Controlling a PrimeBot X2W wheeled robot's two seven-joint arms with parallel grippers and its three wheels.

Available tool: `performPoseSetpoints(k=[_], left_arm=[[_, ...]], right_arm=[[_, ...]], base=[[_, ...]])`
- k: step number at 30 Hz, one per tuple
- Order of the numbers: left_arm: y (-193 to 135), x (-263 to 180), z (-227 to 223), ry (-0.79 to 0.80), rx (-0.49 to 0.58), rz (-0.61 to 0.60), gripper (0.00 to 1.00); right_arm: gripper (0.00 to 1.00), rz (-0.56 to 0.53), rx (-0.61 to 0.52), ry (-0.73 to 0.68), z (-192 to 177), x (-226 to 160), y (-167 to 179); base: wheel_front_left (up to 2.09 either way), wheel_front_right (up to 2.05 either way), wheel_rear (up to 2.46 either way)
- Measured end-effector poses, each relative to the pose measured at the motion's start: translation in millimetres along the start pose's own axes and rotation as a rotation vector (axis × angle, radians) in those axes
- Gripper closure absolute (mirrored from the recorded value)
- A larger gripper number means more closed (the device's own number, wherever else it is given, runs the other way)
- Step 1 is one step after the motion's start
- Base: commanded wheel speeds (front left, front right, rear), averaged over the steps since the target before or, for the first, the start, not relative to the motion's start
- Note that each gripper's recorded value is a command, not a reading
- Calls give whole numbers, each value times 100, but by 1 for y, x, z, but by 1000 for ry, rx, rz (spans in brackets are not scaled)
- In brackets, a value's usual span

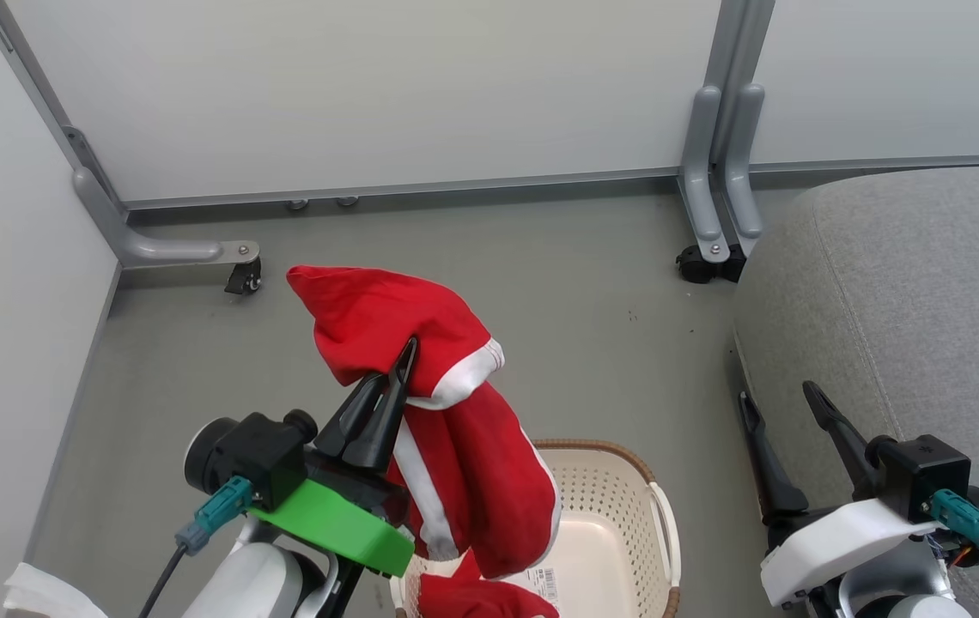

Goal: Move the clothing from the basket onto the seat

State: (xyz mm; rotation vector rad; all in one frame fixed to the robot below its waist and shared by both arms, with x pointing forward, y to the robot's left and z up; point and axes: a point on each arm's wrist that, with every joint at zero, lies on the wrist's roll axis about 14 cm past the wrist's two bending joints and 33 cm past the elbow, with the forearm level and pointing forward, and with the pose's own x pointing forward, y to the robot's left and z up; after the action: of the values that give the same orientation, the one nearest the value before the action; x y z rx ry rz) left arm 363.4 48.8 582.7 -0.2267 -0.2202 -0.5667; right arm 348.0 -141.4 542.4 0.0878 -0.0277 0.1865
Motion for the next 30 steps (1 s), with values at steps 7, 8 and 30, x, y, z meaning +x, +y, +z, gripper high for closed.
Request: performPoseSetpoints(k=[7, 8, 30], left_arm=[[0, -1, 2, -1, 1, -2, 100], [-1, -1, 2, -2, 1, -3, 100], [4, 1, 2, -2, -6, 1, 100]], right_arm=[[0, 2, 9, 2, -1, 0, 1], [0, 2, 9, 2, -1, 0, 1], [0, 390, 155, 105, -27, 16, 128]], base=[[0, 0, 0], [0, 0, 0], [0, 0, 0]])
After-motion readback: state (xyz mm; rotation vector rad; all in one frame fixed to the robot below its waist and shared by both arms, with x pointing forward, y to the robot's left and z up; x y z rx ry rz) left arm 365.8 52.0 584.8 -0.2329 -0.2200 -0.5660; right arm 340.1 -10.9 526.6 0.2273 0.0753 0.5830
